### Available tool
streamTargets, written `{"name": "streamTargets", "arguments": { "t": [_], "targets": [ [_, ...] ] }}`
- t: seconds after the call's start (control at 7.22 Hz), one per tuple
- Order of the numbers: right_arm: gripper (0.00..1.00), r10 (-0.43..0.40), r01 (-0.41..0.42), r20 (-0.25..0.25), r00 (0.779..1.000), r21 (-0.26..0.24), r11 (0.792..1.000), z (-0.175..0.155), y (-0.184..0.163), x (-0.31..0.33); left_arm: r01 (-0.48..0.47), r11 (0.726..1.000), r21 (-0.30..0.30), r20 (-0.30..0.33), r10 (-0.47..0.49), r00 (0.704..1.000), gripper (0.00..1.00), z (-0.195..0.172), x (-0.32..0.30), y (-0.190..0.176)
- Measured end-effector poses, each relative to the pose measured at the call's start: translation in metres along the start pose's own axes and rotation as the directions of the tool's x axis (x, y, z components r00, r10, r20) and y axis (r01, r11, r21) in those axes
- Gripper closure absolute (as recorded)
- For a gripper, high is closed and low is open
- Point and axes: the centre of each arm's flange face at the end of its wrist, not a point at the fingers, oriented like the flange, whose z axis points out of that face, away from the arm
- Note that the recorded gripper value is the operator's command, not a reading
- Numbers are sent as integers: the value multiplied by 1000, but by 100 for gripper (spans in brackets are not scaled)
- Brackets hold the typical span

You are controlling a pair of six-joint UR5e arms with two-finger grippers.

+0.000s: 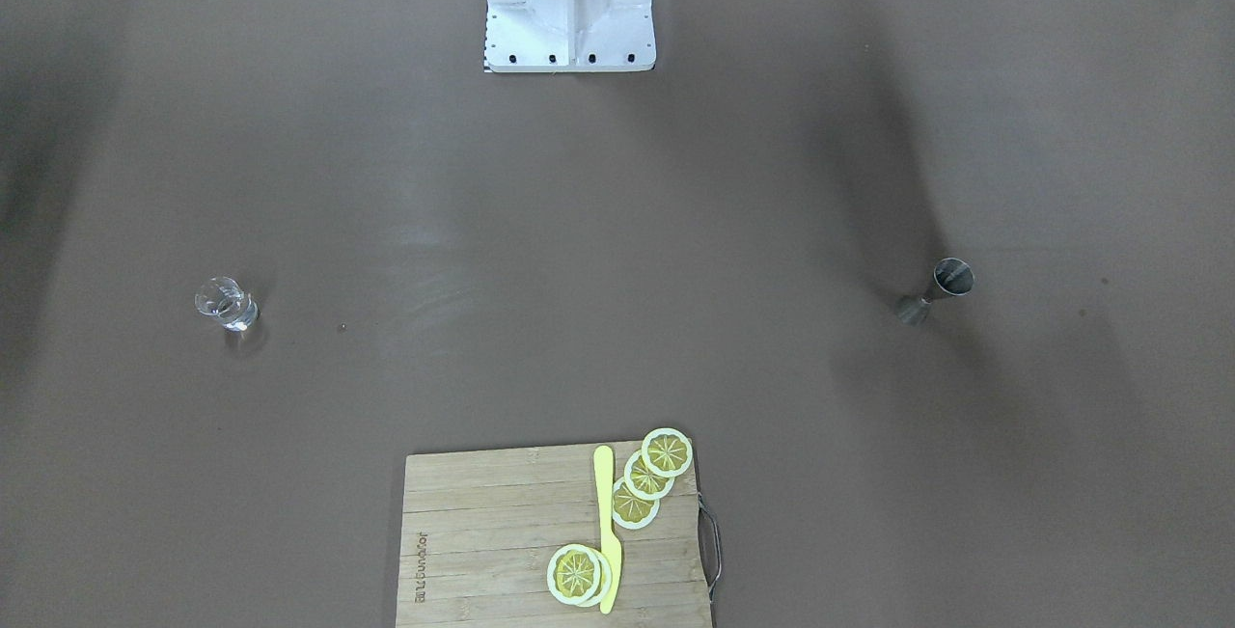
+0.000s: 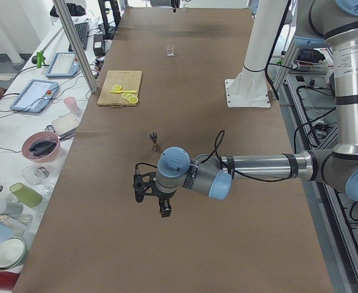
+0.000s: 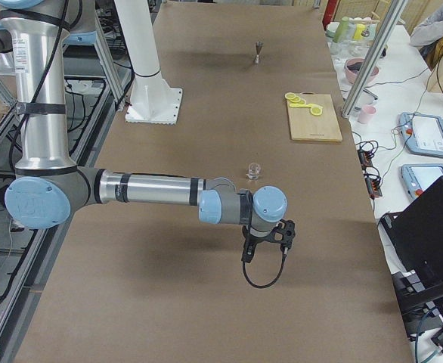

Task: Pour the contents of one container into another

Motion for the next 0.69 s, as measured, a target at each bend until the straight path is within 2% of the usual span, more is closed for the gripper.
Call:
{"name": "streamTargets", "arguments": {
  "t": [0.42,0.55,0.69],
  "targets": [
    [0,9,-8,-40,999,18,1000,-4,3,15,-31,999,-11,6,31,999,2,7,15,-1],
    [0,-3,4,-48,999,20,1000,-4,5,19,-42,999,-18,6,42,999,2,10,20,-1],
    [0,-49,51,-57,997,24,998,-6,5,21,-52,998,-24,5,52,999,2,13,25,-1]
  ]
}}
